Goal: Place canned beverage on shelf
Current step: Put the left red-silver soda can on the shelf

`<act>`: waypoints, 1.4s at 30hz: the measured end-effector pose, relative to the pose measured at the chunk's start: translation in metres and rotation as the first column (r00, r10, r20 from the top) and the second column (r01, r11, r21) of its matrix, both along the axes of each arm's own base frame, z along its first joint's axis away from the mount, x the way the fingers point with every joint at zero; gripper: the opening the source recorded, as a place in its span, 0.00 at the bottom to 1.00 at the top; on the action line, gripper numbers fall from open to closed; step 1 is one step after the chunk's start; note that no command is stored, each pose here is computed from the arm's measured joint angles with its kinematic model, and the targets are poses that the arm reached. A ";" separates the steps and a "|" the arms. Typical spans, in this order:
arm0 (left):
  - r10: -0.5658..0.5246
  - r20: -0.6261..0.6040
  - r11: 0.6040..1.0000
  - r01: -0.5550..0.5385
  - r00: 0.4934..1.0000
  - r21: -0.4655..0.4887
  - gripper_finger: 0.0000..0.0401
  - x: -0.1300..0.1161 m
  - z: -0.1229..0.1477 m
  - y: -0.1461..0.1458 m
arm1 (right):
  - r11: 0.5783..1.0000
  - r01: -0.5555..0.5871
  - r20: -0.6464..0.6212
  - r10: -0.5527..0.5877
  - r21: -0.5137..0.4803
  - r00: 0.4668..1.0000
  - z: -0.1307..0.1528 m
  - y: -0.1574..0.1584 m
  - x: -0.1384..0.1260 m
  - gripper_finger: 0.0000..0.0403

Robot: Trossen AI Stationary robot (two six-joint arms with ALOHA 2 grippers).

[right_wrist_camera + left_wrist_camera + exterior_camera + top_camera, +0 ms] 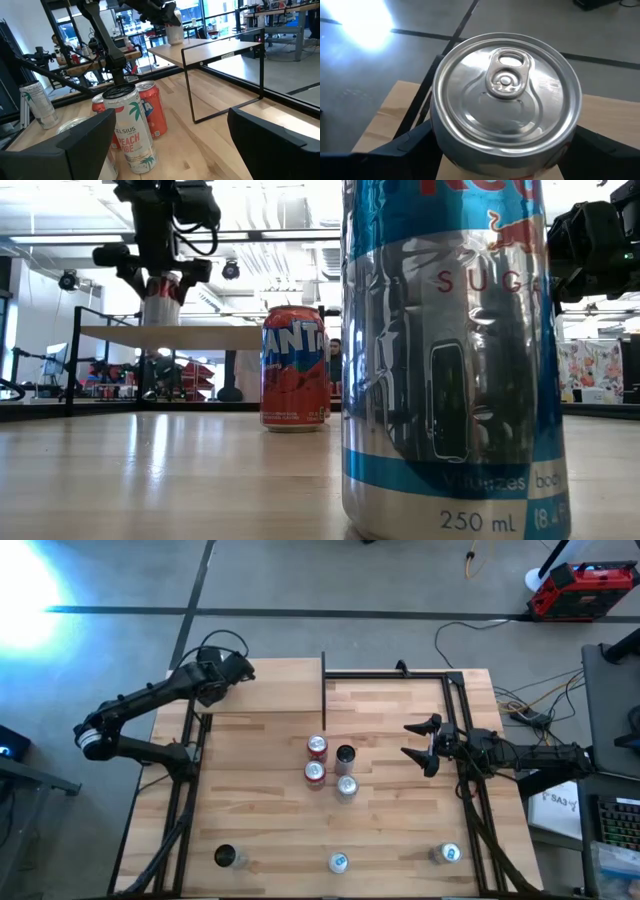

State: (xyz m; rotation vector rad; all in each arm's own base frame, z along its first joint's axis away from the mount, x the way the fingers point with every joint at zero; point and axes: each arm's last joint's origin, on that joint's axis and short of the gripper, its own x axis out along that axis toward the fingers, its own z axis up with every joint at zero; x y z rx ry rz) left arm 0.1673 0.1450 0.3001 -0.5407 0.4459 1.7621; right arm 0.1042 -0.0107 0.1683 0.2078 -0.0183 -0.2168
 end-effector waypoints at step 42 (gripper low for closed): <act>0.054 -0.018 0.998 -0.053 0.998 0.018 0.74 -0.012 -0.004 0.038 | 1.000 0.000 0.001 0.000 0.000 1.000 0.000 0.000 0.000 0.91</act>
